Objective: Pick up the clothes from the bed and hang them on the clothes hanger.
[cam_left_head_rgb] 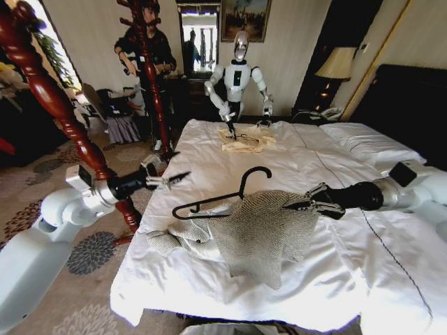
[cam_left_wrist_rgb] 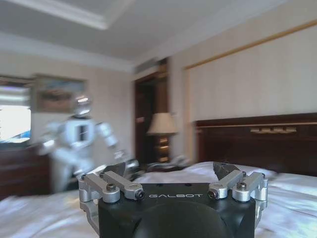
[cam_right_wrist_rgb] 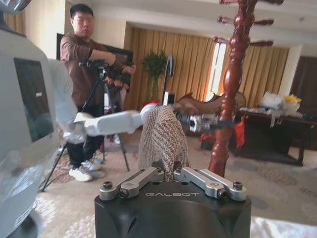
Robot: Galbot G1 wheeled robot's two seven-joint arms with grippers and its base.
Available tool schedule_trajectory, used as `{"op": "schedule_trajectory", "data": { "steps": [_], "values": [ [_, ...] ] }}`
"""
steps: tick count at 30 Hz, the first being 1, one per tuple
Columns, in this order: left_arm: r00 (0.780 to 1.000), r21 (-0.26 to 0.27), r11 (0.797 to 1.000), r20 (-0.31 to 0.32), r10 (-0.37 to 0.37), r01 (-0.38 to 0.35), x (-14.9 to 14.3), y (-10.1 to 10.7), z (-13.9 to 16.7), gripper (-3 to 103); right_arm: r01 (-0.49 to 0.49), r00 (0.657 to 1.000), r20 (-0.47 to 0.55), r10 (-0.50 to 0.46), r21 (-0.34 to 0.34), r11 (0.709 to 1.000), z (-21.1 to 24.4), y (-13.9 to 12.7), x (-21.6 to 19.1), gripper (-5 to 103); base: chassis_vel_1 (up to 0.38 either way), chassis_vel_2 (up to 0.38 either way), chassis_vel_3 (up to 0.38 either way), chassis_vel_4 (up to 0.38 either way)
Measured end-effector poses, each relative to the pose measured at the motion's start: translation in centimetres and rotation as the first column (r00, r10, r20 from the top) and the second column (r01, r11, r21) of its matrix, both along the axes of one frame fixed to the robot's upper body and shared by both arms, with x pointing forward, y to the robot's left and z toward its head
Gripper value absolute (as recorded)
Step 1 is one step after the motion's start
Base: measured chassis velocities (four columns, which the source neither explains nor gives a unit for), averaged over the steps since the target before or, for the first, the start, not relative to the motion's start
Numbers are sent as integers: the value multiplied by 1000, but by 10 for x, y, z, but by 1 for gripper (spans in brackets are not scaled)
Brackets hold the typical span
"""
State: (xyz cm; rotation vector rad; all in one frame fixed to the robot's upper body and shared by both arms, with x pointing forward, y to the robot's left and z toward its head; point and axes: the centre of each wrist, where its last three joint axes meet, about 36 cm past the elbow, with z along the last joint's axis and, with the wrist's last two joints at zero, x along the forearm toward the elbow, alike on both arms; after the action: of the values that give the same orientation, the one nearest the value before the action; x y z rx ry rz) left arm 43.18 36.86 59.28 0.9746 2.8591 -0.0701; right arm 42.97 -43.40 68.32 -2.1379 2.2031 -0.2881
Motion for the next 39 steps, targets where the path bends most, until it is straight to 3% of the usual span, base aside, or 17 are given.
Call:
{"op": "schedule_trajectory", "data": {
  "steps": [3, 5, 8, 10, 14, 17, 26, 35, 39],
  "values": [
    [998, 38, 998, -31, 60, -59, -15, -6, -29, 100, 20, 999, 32, -21, 41, 999, 2, 6, -4, 3, 0, 0, 0, 0],
    [999, 68, 997, -22, 45, -44, -20, -9, -38, 100, 21, 999, 36, -22, 48, 999, 2, 8, -5, 3, 0, 0, 0, 0],
    [998, 121, 991, -42, -54, 58, -40, -18, -66, 100, 14, 999, 42, -16, 49, 999, 0, 12, -7, 3, 0, 0, 0, 0],
    [995, 108, 991, -64, -75, 81, -48, -23, -76, 100, 11, 999, 42, -13, 47, 999, -2, 13, -7, 3, 0, 0, 0, 0],
    [980, 30, 991, -159, -123, 130, -77, -41, -112, 100, 4, 999, 41, -6, 42, 999, -7, 13, -8, 3, 0, 0, 0, 0],
    [970, 33, 986, -188, -152, 160, -89, -48, -122, 100, -1, 999, 44, 0, 38, 999, -7, 13, -8, 3, 0, 0, 0, 0],
    [956, 71, 972, -210, -205, 224, -89, -45, -122, 100, -24, 998, 52, 22, 29, 999, -5, 17, -10, 3, 0, 0, 0, 0],
    [949, 50, 972, -233, -212, 229, -67, -49, -137, 100, -55, 997, 63, 54, 23, 998, -1, 27, -14, 3, 0, 0, 0, 0],
    [938, 80, 955, -228, -262, 286, -48, -54, -134, 97, -62, 996, 65, 60, 20, 998, -1, 31, -15, 3, 0, 0, 0, 0]
  ]
}}
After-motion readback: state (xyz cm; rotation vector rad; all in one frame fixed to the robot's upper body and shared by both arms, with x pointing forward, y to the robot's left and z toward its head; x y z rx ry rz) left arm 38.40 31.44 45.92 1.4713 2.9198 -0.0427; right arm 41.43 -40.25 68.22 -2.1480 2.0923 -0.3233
